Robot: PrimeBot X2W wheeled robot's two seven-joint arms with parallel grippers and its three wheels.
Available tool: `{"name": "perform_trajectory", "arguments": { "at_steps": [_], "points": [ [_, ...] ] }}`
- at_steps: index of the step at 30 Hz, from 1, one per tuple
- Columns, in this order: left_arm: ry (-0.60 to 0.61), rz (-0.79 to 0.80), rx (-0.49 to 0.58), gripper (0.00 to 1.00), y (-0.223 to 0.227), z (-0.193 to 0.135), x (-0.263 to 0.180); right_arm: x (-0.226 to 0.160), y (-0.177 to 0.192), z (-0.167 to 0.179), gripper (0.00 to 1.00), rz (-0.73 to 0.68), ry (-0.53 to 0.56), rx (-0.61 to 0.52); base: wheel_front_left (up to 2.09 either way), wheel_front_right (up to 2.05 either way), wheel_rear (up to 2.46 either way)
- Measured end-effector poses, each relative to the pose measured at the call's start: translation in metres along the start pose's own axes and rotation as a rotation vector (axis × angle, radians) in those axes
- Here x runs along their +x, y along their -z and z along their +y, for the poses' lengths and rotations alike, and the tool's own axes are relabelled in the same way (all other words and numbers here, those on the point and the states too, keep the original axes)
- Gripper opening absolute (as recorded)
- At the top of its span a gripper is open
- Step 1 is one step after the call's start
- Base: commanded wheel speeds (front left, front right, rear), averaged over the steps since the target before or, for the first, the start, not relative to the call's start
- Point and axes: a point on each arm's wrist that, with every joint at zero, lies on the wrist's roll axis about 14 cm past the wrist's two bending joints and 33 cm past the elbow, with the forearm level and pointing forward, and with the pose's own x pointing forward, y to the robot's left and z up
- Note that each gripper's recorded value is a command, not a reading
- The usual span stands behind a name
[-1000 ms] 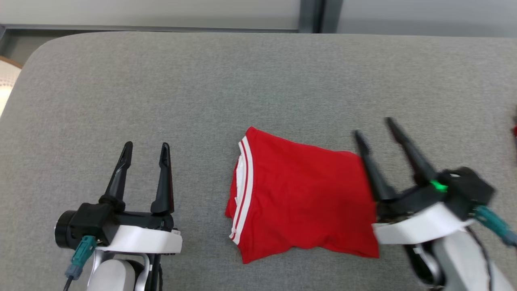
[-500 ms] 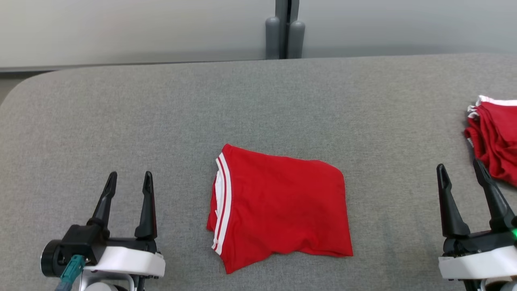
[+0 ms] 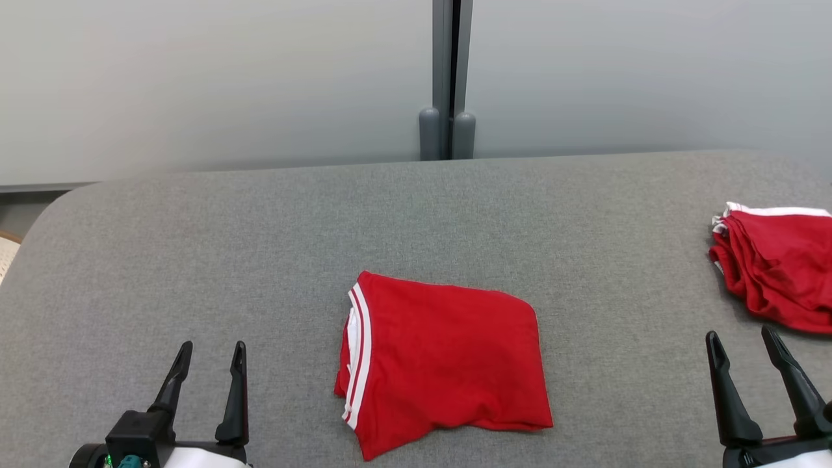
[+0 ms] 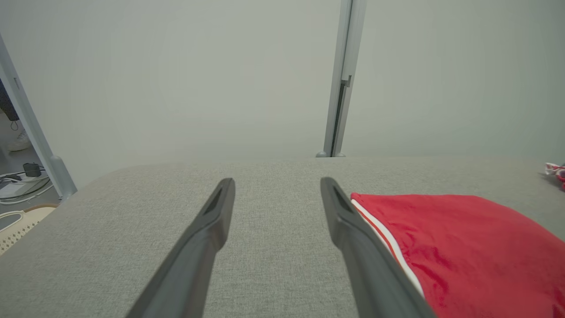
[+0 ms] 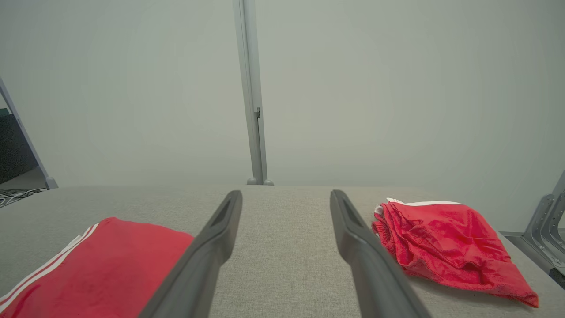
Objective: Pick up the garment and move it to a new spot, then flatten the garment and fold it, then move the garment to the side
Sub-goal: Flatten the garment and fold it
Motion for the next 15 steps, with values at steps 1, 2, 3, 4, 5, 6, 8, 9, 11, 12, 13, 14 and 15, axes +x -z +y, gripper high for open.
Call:
{"name": "perform_trajectory", "arguments": {
  "at_steps": [1,2,3,4,5,6,8,9,11,12,13,14,15],
  "points": [
    [0.000,0.000,0.000,1.00,0.0000,0.0001,-0.0022,-0.0030,-0.0009,-0.0002,1.00,0.002,0.002,-0.001,0.00,0.00,0.00],
    [0.000,0.000,0.000,1.00,-0.0003,0.0002,-0.0035,-0.0049,-0.0031,-0.0002,1.00,-0.004,0.003,-0.002,0.00,0.00,0.00],
    [0.001,-0.001,0.000,1.00,-0.0006,0.0000,-0.0044,-0.0063,-0.0045,-0.0004,1.00,-0.006,0.004,-0.003,0.00,0.00,0.00],
    [0.001,0.001,-0.001,1.00,-0.0001,0.0000,-0.0053,-0.0077,-0.0041,-0.0009,1.00,-0.002,0.006,-0.004,0.00,0.00,0.00],
    [0.001,0.001,-0.001,1.00,-0.0001,0.0000,-0.0053,-0.0077,-0.0041,-0.0009,1.00,-0.002,0.006,-0.004,0.00,0.00,0.00],
    [0.001,0.007,0.000,1.00,0.0009,0.0003,-0.0062,-0.0095,-0.0043,-0.0017,1.00,-0.001,0.009,-0.005,0.00,0.00,0.00],
    [0.001,0.007,-0.001,1.00,0.0010,0.0001,-0.0062,-0.0097,-0.0053,-0.0022,1.00,-0.003,0.010,-0.007,0.00,0.00,0.00],
    [0.002,0.008,0.000,1.00,0.0009,0.0000,-0.0062,-0.0098,-0.0058,-0.0024,1.00,-0.004,0.010,-0.008,0.00,0.00,0.00],
    [0.003,0.011,-0.001,1.00,0.0014,-0.0003,-0.0061,-0.0100,-0.0062,-0.0032,1.00,-0.002,0.013,-0.008,0.00,0.00,0.00],
    [0.002,0.011,-0.001,1.00,0.0015,-0.0002,-0.0060,-0.0100,-0.0064,-0.0035,1.00,-0.003,0.014,-0.009,0.00,0.00,0.00],
    [0.002,0.011,-0.001,1.00,0.0016,-0.0002,-0.0060,-0.0100,-0.0065,-0.0036,1.00,-0.002,0.014,-0.009,0.00,0.00,0.00],
    [0.000,0.012,-0.003,1.00,0.0018,0.0001,-0.0061,-0.0099,-0.0066,-0.0036,1.00,-0.002,0.014,-0.008,0.00,0.00,0.00],
    [-0.001,0.012,-0.003,1.00,0.0019,0.0003,-0.0061,-0.0098,-0.0068,-0.0035,1.00,-0.003,0.014,-0.008,0.00,0.00,0.00]
  ]
}}
